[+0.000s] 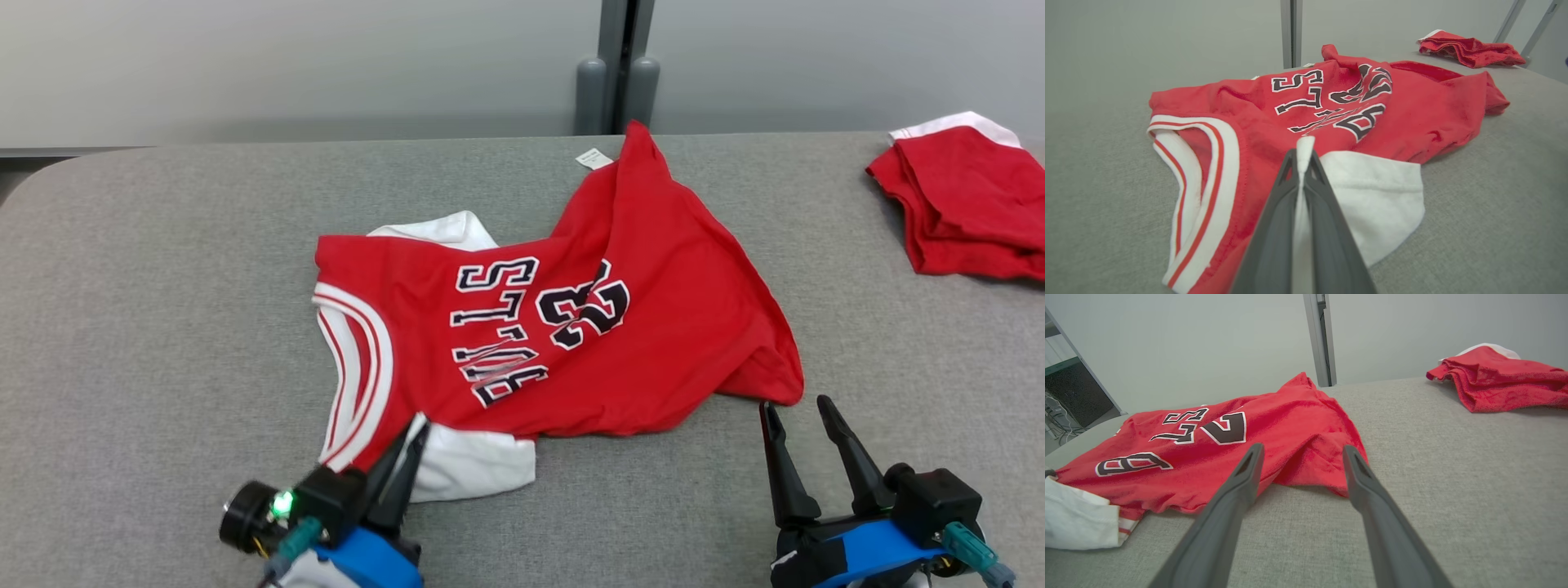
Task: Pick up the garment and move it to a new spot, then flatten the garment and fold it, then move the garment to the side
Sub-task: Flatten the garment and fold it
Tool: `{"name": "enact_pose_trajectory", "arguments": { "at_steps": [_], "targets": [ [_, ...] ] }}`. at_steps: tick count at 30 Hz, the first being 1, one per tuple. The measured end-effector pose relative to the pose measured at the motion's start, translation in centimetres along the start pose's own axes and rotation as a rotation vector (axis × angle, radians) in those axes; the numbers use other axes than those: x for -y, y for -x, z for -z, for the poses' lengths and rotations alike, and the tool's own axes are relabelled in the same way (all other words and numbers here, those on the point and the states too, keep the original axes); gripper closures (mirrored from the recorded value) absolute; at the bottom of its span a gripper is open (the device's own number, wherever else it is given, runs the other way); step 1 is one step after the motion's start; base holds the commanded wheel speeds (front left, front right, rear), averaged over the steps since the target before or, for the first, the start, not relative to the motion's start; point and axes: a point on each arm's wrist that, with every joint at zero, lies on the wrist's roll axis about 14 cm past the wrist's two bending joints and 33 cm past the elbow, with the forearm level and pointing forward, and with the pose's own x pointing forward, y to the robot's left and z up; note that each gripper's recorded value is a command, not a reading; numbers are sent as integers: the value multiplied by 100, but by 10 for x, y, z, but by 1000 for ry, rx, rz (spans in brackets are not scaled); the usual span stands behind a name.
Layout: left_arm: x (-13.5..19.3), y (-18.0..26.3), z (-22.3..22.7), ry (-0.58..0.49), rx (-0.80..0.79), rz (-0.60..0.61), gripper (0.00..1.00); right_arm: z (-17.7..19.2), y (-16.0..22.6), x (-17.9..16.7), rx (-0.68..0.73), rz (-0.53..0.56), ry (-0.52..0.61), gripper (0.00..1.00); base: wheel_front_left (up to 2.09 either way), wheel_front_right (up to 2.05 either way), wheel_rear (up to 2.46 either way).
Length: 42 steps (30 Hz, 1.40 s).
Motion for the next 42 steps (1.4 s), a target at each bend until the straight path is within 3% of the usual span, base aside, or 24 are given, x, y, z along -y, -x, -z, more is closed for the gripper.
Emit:
{"name": "enact_pose_trajectory", "arguments": {
  "at_steps": [8,9,10,11,17,26,33,42],
  "targets": [
    [33,39,32,42,-65,30,100,2,-3,-10,-5,-31,-2,0,0,0,0],
    [36,42,35,46,-73,36,73,2,-3,-11,-7,-34,-2,0,0,0,0],
    [39,44,37,50,-78,39,9,2,-3,-11,-7,-35,-2,0,0,0,0],
    [40,46,37,51,-79,42,0,3,-3,-12,-9,-37,-2,0,0,0,0],
    [37,40,6,56,25,24,0,4,-2,-13,-13,-41,2,0,0,0,0],
    [-10,33,-28,34,131,-113,0,4,3,-8,-14,-22,3,0,0,0,0],
    [-35,34,-2,48,46,-195,0,4,8,3,-15,11,0,0,0,0,0],
    [-41,46,43,80,-95,-228,0,9,11,6,-29,24,-5,0,0,0,0]
  ]
}}
